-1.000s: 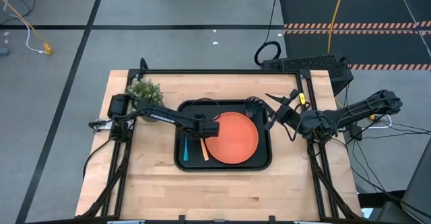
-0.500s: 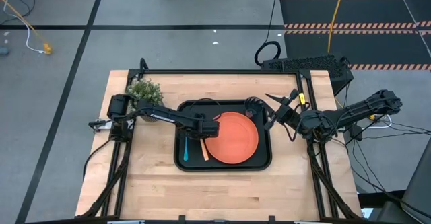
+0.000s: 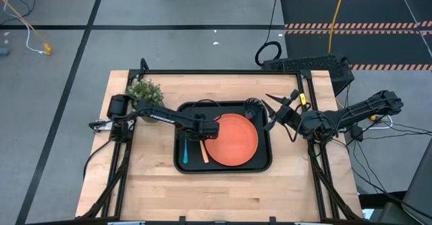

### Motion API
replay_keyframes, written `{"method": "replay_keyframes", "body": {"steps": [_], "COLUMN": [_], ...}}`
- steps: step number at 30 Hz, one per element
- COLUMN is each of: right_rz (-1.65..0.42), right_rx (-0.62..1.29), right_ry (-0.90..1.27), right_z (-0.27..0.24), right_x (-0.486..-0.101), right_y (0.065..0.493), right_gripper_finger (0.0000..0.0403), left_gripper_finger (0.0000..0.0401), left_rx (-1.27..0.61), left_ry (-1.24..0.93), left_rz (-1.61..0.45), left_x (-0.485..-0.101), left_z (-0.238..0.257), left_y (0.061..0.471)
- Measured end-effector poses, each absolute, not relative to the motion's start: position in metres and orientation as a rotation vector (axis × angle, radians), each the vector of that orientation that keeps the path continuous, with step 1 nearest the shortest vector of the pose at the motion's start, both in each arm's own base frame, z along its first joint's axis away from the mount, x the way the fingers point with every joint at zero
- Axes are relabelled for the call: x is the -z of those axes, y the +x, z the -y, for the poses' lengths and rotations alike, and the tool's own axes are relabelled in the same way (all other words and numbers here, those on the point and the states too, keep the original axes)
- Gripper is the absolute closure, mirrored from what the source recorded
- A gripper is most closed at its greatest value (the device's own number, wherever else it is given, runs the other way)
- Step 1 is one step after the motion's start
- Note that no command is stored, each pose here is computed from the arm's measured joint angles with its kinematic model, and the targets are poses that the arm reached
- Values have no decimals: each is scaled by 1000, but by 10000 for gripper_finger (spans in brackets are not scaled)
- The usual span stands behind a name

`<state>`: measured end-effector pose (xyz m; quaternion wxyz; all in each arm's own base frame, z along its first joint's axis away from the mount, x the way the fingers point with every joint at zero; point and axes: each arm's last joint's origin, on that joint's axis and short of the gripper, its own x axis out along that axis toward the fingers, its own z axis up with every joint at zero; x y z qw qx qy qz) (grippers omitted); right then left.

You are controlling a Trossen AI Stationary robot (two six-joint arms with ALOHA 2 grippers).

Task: Pick and place plate/cup/fork/spoon on tray
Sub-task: Adjust the light orange fork on the black serving tray

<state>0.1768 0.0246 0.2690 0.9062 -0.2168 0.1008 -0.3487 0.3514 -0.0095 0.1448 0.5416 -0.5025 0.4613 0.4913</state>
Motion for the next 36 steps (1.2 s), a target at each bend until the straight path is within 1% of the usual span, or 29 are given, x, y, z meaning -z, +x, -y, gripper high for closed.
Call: {"method": "replay_keyframes", "body": {"steps": [12, 21, 27, 36], "right_rz": [-208, -208, -208, -202], "right_rx": [720, 720, 720, 722], "right_ry": [-448, -448, -448, -448], "right_z": [-25, -25, -25, -25], "right_x": [-269, -269, -269, -270], "right_y": [177, 177, 177, 177], "right_gripper_finger": [289, 289, 289, 289], "left_gripper_finger": [311, 311, 311, 311], "left_rx": [-1157, -1174, -1177, -1226], "left_ry": [-1197, -1216, -1262, -1268], "left_rz": [-1075, -1063, -1073, -1018], "left_x": [-157, -157, -157, -155], "left_z": [9, 10, 20, 25], "left_y": [348, 348, 347, 348]}}
